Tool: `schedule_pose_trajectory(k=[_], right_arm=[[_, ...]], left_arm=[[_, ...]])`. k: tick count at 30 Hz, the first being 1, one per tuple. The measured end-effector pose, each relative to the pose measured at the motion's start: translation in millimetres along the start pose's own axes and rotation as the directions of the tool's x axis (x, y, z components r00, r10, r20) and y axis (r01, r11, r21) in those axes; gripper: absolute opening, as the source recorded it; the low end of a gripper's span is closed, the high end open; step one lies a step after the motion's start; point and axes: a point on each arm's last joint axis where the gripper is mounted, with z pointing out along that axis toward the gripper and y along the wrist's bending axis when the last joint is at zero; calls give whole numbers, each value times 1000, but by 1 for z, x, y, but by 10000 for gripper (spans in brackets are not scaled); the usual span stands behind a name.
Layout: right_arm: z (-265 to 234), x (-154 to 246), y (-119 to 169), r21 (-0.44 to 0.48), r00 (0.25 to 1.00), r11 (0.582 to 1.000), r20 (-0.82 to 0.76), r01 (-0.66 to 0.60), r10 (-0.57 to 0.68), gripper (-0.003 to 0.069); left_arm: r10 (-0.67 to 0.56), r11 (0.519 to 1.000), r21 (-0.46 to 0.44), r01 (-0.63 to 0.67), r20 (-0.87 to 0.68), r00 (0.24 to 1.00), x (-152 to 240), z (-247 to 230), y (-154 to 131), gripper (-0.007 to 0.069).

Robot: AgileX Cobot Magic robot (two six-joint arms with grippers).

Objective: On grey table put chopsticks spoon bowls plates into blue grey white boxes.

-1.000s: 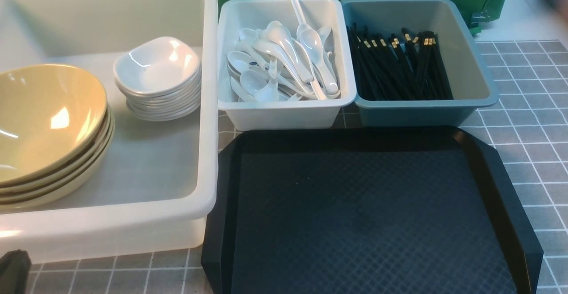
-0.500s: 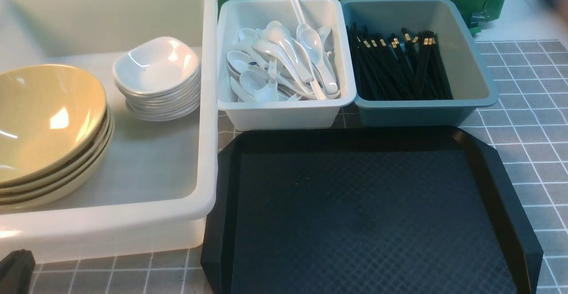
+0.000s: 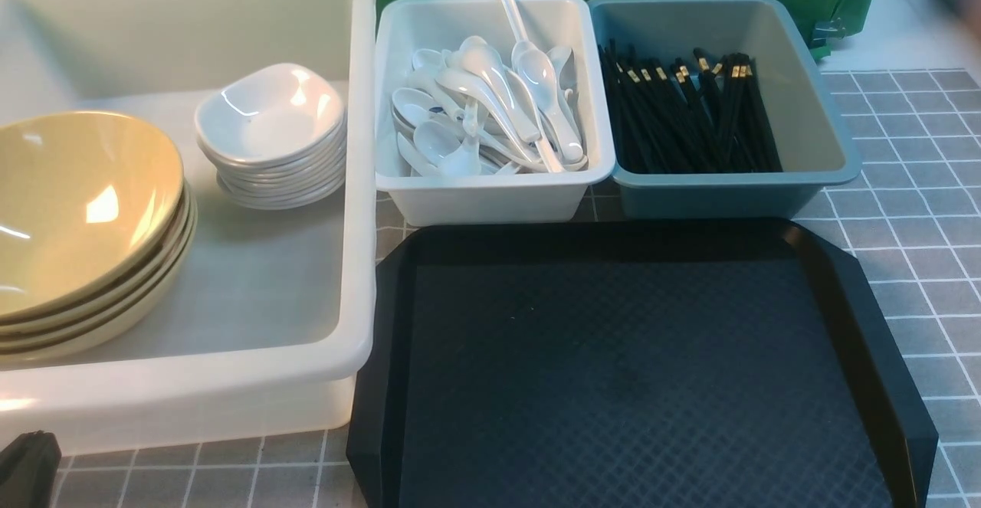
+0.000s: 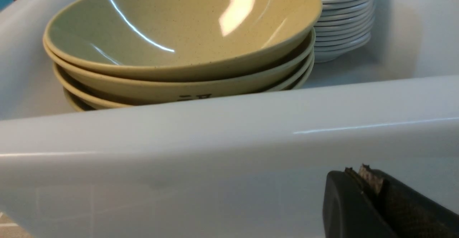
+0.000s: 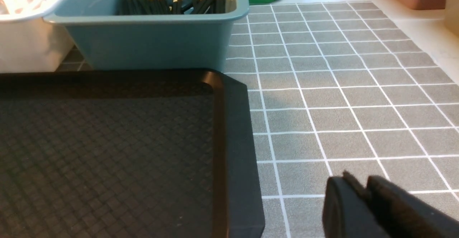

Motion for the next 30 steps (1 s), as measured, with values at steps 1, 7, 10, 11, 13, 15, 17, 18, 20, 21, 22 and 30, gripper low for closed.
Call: schedule_pose_trajectory(k=[1, 7, 10, 11, 13, 15, 17, 18, 20, 21, 22, 30], right_arm=[[0, 0, 0, 0, 1000, 1000, 0, 0, 0, 116], [0, 0, 0, 0, 1000, 1000, 0, 1, -1, 123], [0, 0, 0, 0, 1000, 1000, 0, 1, -1, 126], [0, 0, 0, 0, 1000, 1000, 0, 1, -1, 129], [0, 0, 0, 0, 1000, 1000, 0, 1, -1, 131], [0, 0, 0, 0, 1000, 1000, 0, 1, -1, 132], [0, 0, 0, 0, 1000, 1000, 0, 1, -1, 133], [0, 0, 0, 0, 1000, 1000, 0, 1, -1, 134], [0, 0, 0, 0, 1000, 1000, 0, 1, -1, 136], [0, 0, 0, 0, 1000, 1000, 0, 1, -1, 137], [0, 0, 0, 0, 1000, 1000, 0, 1, -1, 139], [0, 0, 0, 0, 1000, 1000, 0, 1, -1, 148]], left_arm=[[0, 1000, 0, 0, 0, 1000, 0, 0, 0, -8], [0, 1000, 0, 0, 0, 1000, 0, 0, 0, -8], [0, 1000, 0, 0, 0, 1000, 0, 0, 0, -8], [0, 1000, 0, 0, 0, 1000, 0, 0, 0, -8], [0, 1000, 0, 0, 0, 1000, 0, 0, 0, -8], [0, 1000, 0, 0, 0, 1000, 0, 0, 0, -8], [0, 1000, 0, 0, 0, 1000, 0, 0, 0, -8], [0, 1000, 0, 0, 0, 1000, 0, 0, 0, -8], [0, 1000, 0, 0, 0, 1000, 0, 0, 0, -8], [0, 1000, 0, 0, 0, 1000, 0, 0, 0, -8], [0, 1000, 0, 0, 0, 1000, 0, 0, 0, -8], [0, 1000, 0, 0, 0, 1000, 0, 0, 0, -8]])
